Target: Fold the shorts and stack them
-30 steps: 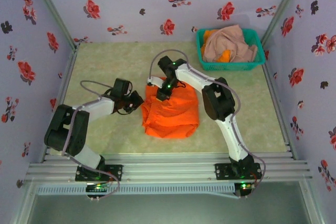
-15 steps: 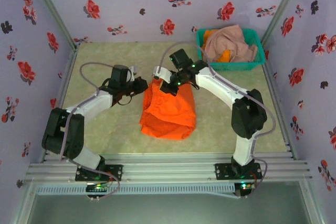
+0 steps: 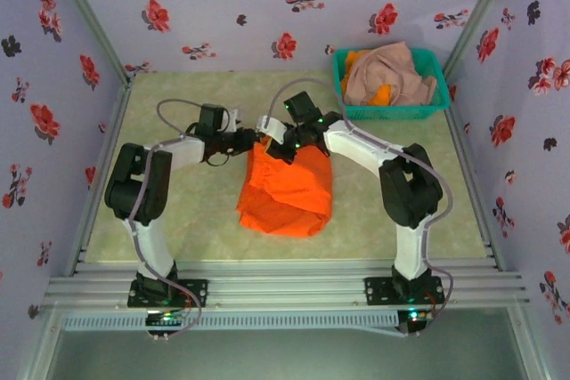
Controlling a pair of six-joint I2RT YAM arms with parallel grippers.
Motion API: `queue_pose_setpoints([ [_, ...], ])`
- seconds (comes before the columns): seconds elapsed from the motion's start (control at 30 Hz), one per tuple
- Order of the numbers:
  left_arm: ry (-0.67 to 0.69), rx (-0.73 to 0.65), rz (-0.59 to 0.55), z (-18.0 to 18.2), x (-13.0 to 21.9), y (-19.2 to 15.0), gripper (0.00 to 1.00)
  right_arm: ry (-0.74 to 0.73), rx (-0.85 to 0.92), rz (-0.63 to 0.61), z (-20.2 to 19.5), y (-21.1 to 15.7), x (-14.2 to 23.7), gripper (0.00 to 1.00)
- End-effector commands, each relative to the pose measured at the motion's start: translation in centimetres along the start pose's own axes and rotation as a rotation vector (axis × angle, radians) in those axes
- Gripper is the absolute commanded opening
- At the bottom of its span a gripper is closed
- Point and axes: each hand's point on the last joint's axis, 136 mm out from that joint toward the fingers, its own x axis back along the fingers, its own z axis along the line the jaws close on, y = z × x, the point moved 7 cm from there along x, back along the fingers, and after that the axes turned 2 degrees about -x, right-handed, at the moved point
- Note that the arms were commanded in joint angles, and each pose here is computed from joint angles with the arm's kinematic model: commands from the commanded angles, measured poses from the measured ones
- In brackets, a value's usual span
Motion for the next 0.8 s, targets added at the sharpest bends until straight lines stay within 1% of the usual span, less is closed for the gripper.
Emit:
queue_pose_setpoints([
  [0.0, -0.044, -0.032, -0.093, -0.4, 2.0, 2.3, 0.54, -0.051, -0.029, -0.027, -1.7, -0.2, -1.6, 0.0],
  [0.07, -0.015, -0.015, -0.18, 0.1, 4.5, 3.3, 0.73, -0.06, -0.046, -0.028, -2.2, -0.4, -2.5, 0.0],
  [0.17, 0.034, 0.005, -0.284, 0.5, 8.5, 3.9, 0.91, -0.081, -0.076, -0.04, -3.1, -0.7, -3.8, 0.0],
  [0.2, 0.044, 0.003, -0.305, 0.3, 9.6, 3.7, 0.96, -0.095, -0.087, -0.046, -3.5, -0.7, -4.3, 0.02],
  [0.3, 0.046, -0.015, -0.358, -1.0, 11.9, 2.8, 0.98, -0.154, -0.129, -0.034, -4.9, -1.3, -5.8, 0.1],
  [0.4, 0.003, -0.014, -0.393, -2.5, 13.3, 1.4, 0.99, -0.218, -0.155, -0.007, -5.7, -1.1, -6.8, 0.25],
  [0.43, -0.016, -0.014, -0.401, -3.1, 13.5, 0.8, 0.99, -0.224, -0.168, -0.022, -5.8, -0.7, -6.8, 0.31],
  [0.47, -0.034, -0.016, -0.404, -3.6, 13.7, 0.4, 0.99, -0.227, -0.194, -0.06, -5.8, 0.0, -6.3, 0.38],
  [0.57, -0.079, -0.024, -0.391, -5.2, 13.6, -0.9, 0.99, -0.238, -0.243, -0.18, -5.7, 3.4, -3.2, 0.56],
  [0.63, -0.112, 0.001, -0.374, -5.9, 13.2, -1.3, 0.99, -0.275, -0.29, -0.247, -5.8, 5.3, -0.1, 0.62],
  [0.67, -0.121, 0.016, -0.365, -6.0, 13.0, -1.4, 0.99, -0.286, -0.32, -0.276, -5.8, 5.7, 1.4, 0.67],
  [0.7, -0.128, 0.038, -0.349, -6.2, 12.7, -1.5, 0.99, -0.296, -0.352, -0.305, -5.7, 5.9, 2.9, 0.7],
  [0.77, -0.156, 0.061, -0.323, -6.7, 12.0, -1.5, 0.99, -0.332, -0.42, -0.341, -5.4, 5.4, 5.5, 0.79],
])
